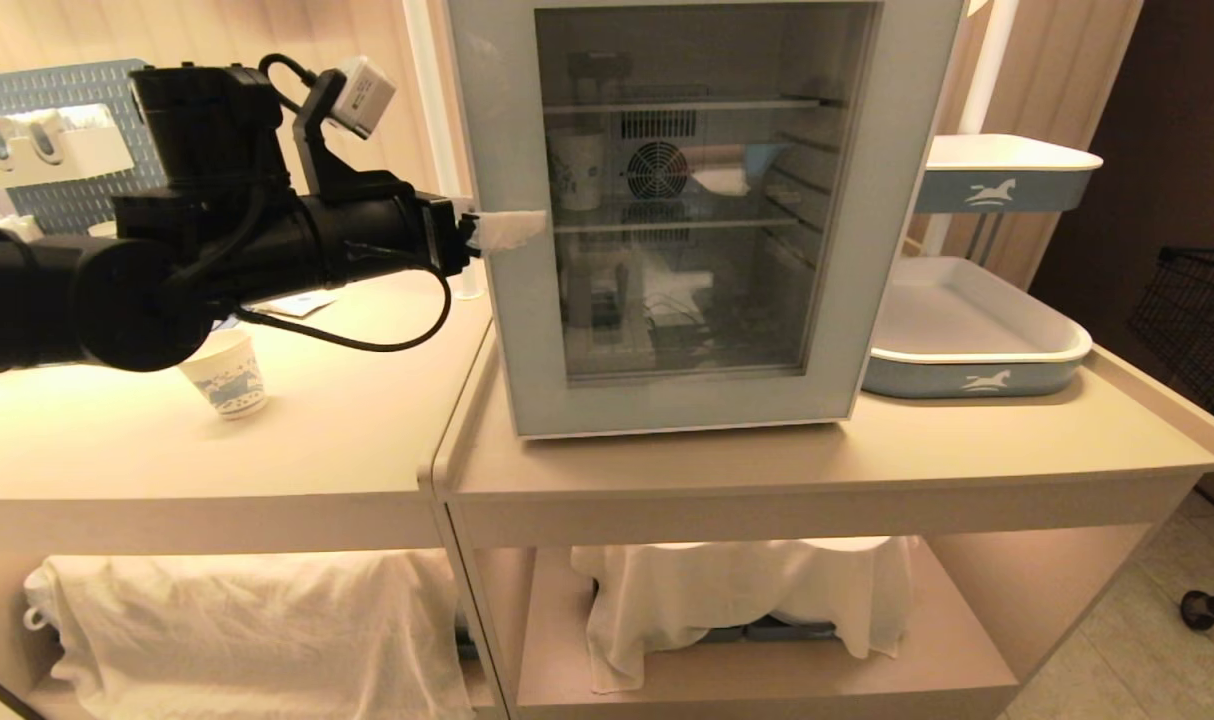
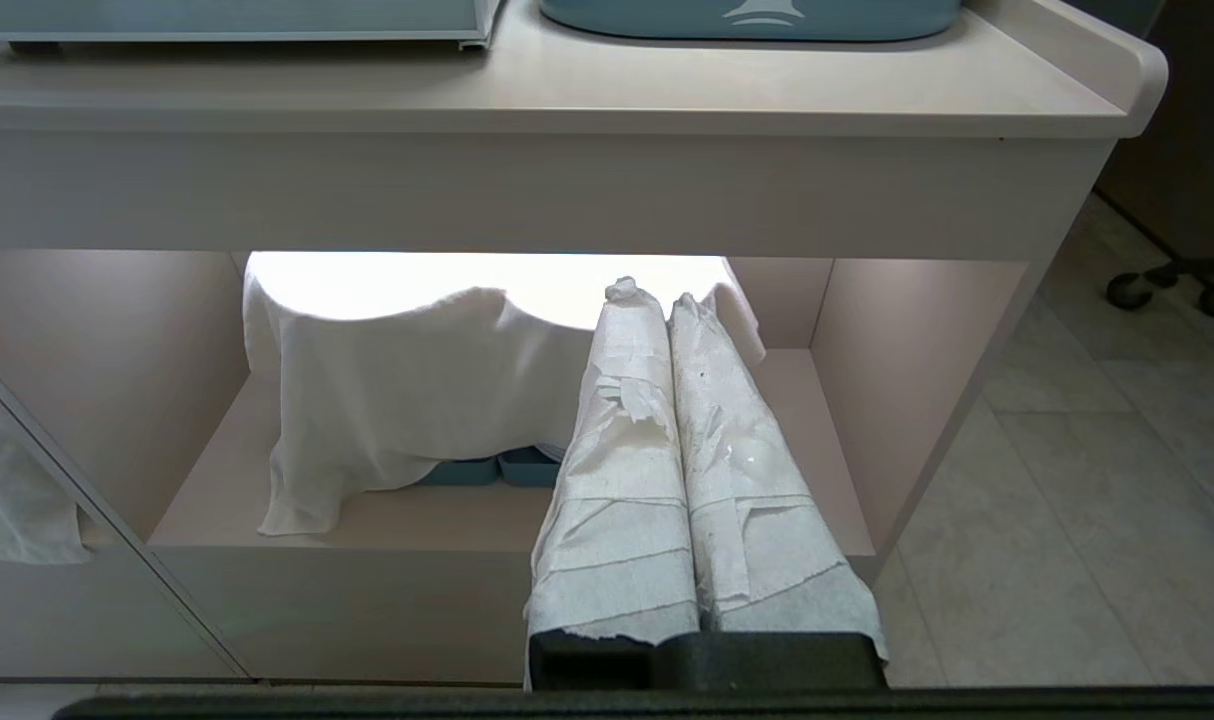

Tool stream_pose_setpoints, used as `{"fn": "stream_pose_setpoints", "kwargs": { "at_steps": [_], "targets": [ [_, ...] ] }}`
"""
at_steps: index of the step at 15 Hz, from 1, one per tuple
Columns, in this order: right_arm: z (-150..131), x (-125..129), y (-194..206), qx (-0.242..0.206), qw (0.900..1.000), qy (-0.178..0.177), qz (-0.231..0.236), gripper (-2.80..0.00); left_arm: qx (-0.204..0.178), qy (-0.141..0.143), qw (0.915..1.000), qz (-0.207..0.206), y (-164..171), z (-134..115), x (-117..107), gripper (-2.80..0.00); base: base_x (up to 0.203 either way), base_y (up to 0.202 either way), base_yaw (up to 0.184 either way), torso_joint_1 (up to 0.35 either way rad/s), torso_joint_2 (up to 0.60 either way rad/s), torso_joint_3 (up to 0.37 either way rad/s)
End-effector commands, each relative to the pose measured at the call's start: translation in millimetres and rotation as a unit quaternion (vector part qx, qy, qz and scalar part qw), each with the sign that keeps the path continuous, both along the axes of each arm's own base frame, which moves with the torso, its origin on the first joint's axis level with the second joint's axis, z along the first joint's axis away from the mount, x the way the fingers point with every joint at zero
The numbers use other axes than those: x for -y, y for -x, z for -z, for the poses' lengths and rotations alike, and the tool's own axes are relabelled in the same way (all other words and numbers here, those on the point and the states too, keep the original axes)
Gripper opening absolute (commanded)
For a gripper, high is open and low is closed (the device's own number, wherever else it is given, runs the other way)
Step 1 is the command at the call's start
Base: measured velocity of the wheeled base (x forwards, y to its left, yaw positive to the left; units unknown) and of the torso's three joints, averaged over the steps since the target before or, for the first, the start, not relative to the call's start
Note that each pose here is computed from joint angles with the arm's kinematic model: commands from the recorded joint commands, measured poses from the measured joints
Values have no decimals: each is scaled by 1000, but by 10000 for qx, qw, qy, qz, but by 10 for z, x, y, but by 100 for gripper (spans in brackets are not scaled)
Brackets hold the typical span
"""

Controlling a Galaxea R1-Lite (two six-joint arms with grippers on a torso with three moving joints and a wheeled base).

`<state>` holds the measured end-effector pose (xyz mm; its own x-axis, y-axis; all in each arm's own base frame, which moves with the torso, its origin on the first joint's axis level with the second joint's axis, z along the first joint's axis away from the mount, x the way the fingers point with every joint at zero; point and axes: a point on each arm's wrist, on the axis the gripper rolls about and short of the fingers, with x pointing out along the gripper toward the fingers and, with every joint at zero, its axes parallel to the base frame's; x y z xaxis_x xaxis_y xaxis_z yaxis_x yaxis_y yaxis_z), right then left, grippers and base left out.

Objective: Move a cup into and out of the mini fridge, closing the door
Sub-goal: Open the freezer door

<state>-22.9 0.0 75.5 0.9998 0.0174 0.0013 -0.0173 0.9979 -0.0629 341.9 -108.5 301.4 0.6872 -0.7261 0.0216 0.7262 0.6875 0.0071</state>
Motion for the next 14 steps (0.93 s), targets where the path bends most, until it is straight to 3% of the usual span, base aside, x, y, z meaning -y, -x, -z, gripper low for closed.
{"fn": "stream_pose_setpoints", "kwargs": {
  "at_steps": [1, 14],
  "targets": [
    [0, 0, 0, -1, 10000, 7, -5, -280, 24, 125, 9998, 159, 61, -70, 83, 0, 0, 0, 0, 0, 0, 0],
    [0, 0, 0, 1, 10000, 2, -5, -280, -92, 164, 9996, 229, 191, -55, 176, 0, 0, 0, 0, 0, 0, 0]
  ]
}}
